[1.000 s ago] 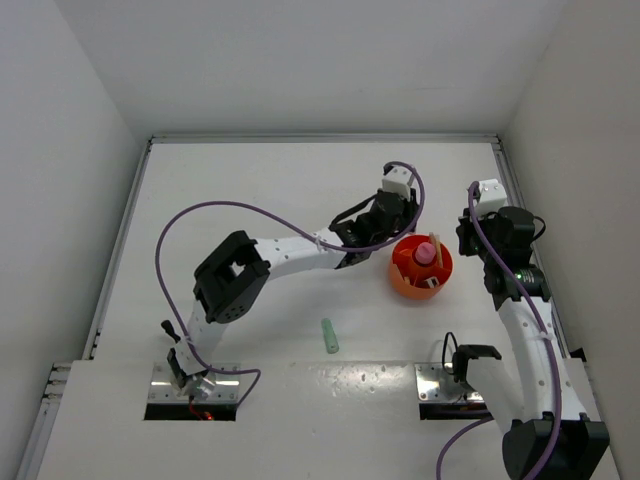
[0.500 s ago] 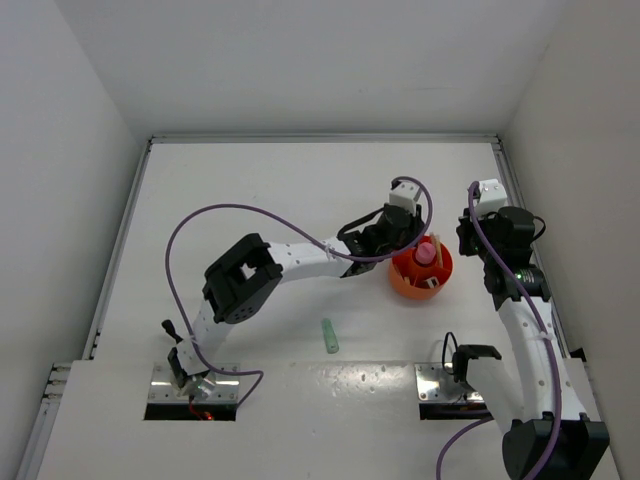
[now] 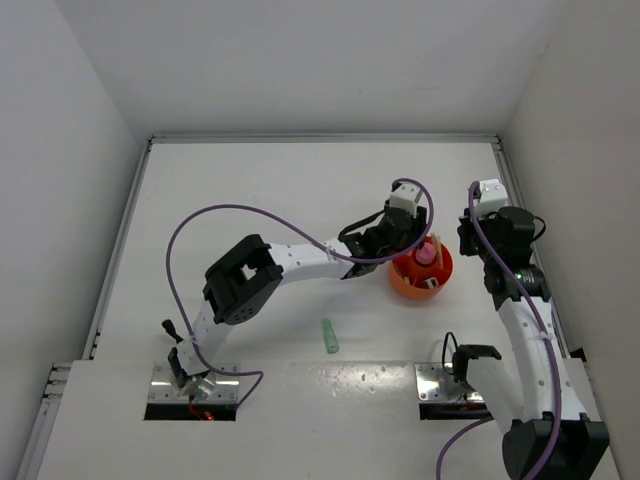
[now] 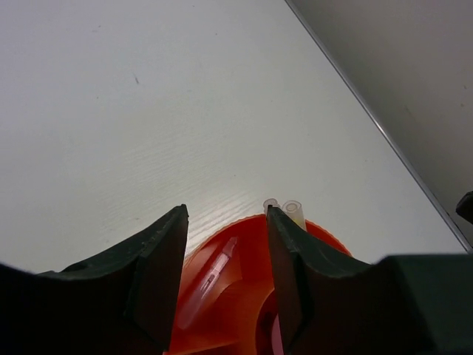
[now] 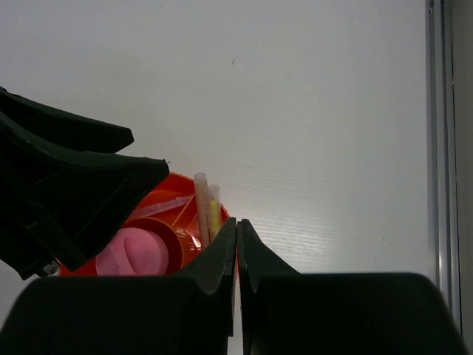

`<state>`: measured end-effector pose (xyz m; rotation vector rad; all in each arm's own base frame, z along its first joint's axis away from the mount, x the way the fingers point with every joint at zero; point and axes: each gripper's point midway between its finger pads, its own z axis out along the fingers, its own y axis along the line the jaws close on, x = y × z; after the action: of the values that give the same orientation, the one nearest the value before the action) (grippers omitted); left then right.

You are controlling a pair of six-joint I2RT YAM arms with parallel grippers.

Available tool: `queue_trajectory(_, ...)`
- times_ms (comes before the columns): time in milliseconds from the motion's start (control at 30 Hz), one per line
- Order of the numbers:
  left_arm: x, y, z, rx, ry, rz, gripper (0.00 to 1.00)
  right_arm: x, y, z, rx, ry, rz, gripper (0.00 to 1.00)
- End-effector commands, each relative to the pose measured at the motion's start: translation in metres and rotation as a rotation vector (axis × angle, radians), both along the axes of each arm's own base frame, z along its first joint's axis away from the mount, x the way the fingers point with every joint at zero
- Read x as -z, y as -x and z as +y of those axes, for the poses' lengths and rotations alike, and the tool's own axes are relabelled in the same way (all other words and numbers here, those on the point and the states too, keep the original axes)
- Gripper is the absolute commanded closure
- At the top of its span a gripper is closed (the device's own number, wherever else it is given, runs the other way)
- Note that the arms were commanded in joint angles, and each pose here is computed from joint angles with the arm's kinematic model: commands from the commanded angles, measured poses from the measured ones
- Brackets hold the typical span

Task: Sort the stationery into containers
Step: Place the pen in the storage box, then pick up the pen from the center of the board.

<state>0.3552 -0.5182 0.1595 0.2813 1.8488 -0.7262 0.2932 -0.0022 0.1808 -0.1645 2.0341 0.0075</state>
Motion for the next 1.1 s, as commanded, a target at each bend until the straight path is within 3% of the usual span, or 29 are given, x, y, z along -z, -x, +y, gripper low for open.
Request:
queue_trajectory(0, -0.010, -0.001, 0.000, -0.039, 0.020, -0.021, 0.48, -0.008, -0.006, -0.004, 0.016, 0.003, -0.041, 0.98)
queue_trajectory(100, -0.037, -0.005, 0.018, -0.110, 0.014, -0.058, 0.70, -0.011, -0.006, -0.004, 0.016, 0.004, -0.051, 0.98)
queue_trajectory(133, -0.049, -0.007, 0.026, -0.137, 0.019, -0.067, 0.88, -0.011, -0.006, -0.004, 0.016, 0.004, -0.051, 0.98)
queue_trajectory(167, -0.067, -0.003, 0.042, -0.179, 0.027, -0.051, 0.91, -0.011, -0.006, -0.004, 0.016, 0.004, -0.051, 0.89)
queue_trajectory(200, -0.074, 0.003, 0.052, -0.212, 0.024, -0.038, 0.93, -0.011, -0.006, -0.004, 0.016, 0.004, -0.051, 0.72)
queue_trajectory(233, -0.071, 0.008, 0.072, -0.289, -0.001, -0.022, 0.94, -0.011, -0.006, -0.004, 0.016, 0.004, -0.051, 0.52)
queue_trajectory(267, -0.080, 0.019, 0.099, -0.330, -0.032, 0.014, 0.91, -0.011, -0.006, -0.002, 0.008, 0.000, -0.051, 0.23)
queue_trajectory(333, -0.055, 0.040, 0.134, -0.417, -0.035, 0.127, 0.70, -0.011, -0.005, 0.000, 0.000, -0.004, -0.051, 0.16)
queue_trajectory(367, -0.045, 0.052, 0.145, -0.405, -0.052, 0.178, 0.57, -0.009, -0.004, 0.002, -0.010, -0.009, -0.041, 0.16)
queue_trajectory(400, -0.046, 0.069, 0.162, -0.409, -0.031, 0.242, 0.47, -0.013, -0.005, 0.003, -0.022, -0.004, -0.051, 0.31)
queue_trajectory(467, -0.002, 0.103, 0.178, -0.339, -0.103, 0.366, 0.22, -0.013, -0.005, 0.006, -0.040, -0.013, -0.052, 0.99)
queue_trajectory(500, 0.010, 0.115, 0.185, -0.326, -0.123, 0.418, 0.17, -0.012, -0.004, 0.006, -0.040, -0.014, -0.037, 1.00)
queue_trajectory(567, 0.038, 0.148, 0.195, -0.273, -0.199, 0.506, 0.17, -0.012, -0.004, 0.009, -0.051, -0.020, -0.037, 0.95)
queue_trajectory(633, 0.053, 0.160, 0.202, -0.301, -0.240, 0.541, 0.22, -0.012, -0.005, 0.010, -0.059, -0.025, -0.027, 0.54)
queue_trajectory(667, 0.060, 0.167, 0.208, -0.336, -0.266, 0.570, 0.28, -0.010, -0.003, 0.012, -0.068, -0.031, -0.018, 0.42)
queue_trajectory(767, 0.078, 0.172, 0.207, -0.369, -0.323, 0.618, 0.49, -0.010, -0.004, 0.010, -0.060, -0.027, -0.017, 0.42)
queue_trajectory(900, 0.090, 0.181, 0.208, -0.445, -0.414, 0.655, 0.47, -0.015, -0.002, 0.008, -0.049, -0.019, -0.037, 0.42)
queue_trajectory(1067, 0.107, 0.189, 0.204, -0.517, -0.430, 0.725, 0.45, -0.019, -0.003, 0.007, -0.041, -0.013, -0.055, 0.42)
